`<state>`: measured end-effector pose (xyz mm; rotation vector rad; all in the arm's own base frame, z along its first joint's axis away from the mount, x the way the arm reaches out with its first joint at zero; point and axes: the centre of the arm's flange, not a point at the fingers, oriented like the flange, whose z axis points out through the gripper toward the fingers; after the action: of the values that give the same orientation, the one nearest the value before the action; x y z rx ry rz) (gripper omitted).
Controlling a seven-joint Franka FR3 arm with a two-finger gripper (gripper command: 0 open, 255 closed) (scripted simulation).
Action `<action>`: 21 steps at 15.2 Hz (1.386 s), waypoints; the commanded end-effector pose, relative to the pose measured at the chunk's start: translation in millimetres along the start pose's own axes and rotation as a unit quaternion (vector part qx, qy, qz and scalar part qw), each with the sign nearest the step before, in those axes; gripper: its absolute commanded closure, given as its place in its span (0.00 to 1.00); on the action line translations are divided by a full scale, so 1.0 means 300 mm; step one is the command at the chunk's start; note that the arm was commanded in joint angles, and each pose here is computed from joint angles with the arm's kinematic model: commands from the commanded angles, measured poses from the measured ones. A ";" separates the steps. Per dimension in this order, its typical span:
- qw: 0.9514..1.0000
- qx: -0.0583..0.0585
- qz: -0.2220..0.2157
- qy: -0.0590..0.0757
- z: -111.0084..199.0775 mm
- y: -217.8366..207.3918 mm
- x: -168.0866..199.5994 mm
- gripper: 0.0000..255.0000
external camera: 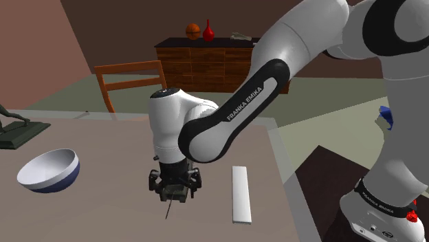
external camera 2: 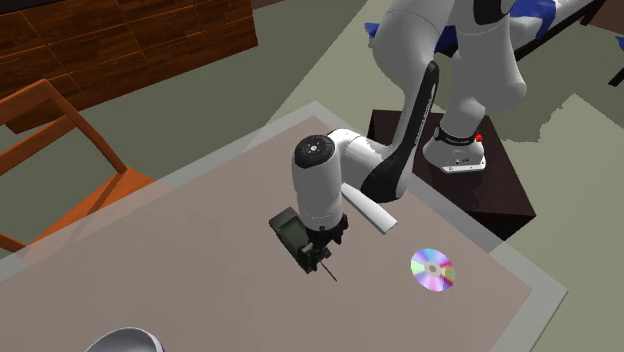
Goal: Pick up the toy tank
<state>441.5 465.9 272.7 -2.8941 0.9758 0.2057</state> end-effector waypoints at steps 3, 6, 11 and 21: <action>1.000 0.000 0.000 0.000 0.024 0.003 0.007 1.00; 1.000 0.000 0.000 0.000 0.024 0.004 0.006 1.00; 1.000 0.000 0.000 0.000 0.024 0.004 0.006 1.00; 1.000 0.000 0.000 0.000 -0.134 -0.004 -0.016 1.00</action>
<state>443.1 465.4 308.1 -2.8940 0.9757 0.2054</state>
